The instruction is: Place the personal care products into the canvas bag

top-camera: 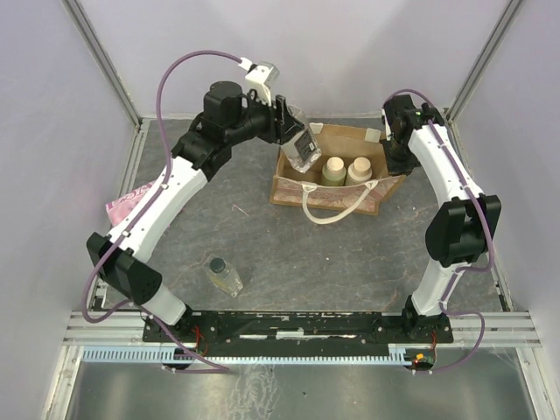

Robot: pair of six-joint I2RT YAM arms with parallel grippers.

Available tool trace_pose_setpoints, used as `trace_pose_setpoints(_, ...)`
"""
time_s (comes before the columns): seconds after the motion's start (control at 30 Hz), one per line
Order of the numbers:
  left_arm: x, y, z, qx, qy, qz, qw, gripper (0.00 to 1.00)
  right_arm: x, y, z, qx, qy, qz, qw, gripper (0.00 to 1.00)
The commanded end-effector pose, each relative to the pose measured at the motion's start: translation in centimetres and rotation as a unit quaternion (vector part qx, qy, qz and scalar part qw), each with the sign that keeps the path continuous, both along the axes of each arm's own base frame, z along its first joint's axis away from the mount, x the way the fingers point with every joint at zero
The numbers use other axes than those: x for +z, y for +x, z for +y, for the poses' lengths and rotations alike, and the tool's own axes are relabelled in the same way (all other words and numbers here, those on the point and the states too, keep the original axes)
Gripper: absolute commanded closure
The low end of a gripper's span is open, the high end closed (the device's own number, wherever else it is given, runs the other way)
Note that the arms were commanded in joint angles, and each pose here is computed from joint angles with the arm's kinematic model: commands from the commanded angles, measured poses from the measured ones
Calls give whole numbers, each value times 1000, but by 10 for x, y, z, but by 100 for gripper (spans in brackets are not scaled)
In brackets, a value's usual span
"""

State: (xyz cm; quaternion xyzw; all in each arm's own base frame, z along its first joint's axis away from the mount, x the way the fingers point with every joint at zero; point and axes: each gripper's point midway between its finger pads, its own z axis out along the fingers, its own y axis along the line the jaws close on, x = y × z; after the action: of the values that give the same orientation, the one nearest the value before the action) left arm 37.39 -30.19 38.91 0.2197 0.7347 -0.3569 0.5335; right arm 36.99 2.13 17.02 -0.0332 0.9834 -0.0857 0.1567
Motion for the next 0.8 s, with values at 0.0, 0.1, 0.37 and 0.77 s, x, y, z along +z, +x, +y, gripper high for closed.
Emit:
trace_pose_setpoints(0.0, 47, 18, -10, 39, -6, -124, 992, 97, -14, 4, 9, 3, 16, 22, 1000, 100)
trace_pose_setpoints(0.1, 16, 27, -26, 47, 45, -127, 990, 97, -15, 5, 9, 4, 16, 24, 1000, 100)
trace_pose_setpoints(0.37, -43, 50, -57, 72, 123, -113, 983, 97, -14, 3, 6, 5, 9, 25, 1000, 100)
trace_pose_setpoints(0.77, -83, 76, -7, 209, 240, -84, 944, 97, -15, 1, 6, 3, 8, 28, 1000, 100)
